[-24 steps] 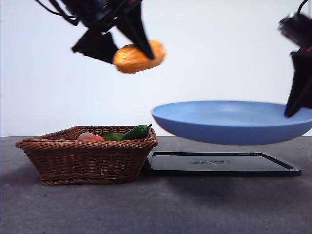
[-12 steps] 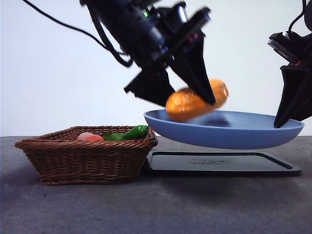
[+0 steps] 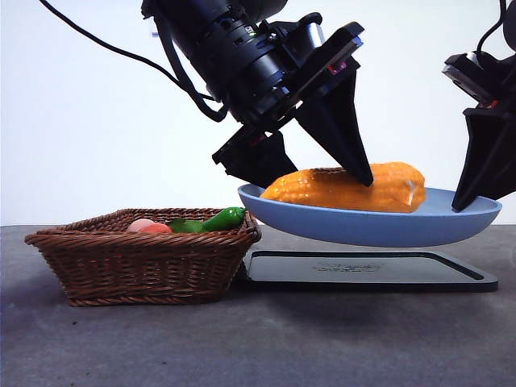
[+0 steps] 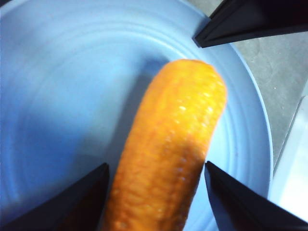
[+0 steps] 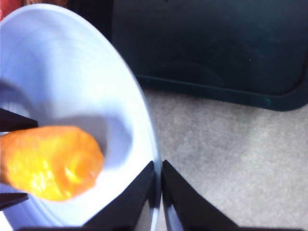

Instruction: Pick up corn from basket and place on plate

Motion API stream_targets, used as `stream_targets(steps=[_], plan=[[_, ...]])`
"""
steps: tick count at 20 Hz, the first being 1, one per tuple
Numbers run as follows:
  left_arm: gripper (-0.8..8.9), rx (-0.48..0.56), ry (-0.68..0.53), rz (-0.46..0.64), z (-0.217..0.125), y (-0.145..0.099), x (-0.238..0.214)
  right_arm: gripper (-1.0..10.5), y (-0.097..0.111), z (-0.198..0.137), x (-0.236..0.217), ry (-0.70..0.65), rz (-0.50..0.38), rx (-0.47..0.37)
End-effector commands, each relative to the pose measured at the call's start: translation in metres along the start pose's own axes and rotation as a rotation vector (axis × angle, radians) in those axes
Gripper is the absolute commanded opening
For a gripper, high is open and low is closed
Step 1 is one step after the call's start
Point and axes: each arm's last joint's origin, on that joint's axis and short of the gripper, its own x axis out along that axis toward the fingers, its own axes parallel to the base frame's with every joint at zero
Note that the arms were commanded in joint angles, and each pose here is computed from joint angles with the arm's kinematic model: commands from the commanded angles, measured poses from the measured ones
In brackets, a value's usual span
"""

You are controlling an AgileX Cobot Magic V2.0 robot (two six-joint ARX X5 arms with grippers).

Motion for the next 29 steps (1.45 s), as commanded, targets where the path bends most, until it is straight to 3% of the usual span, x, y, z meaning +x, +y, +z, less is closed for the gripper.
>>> stream_targets(steps=[1,9,21,29], plan=[[3.26,0.031,-0.014,-0.01,0.005,-0.005,0.001,0.0,0.002,0.005,-0.001,-0.014,0.014,-0.005],[3.26,0.068,-0.158,-0.023,0.017,-0.025,-0.051,0.0,-0.009,0.015,-0.001,-0.055,-0.005,0.02],[3.26,0.134,-0.353,-0.042,0.009,-0.06,-0.144,0.0,-0.04,0.105,0.024,-0.013,-0.067,0.129],[3.26,0.132,-0.394,-0.05,0.005,-0.067,-0.162,0.0,-0.064,0.122,0.059,0.029,-0.096,0.155]])
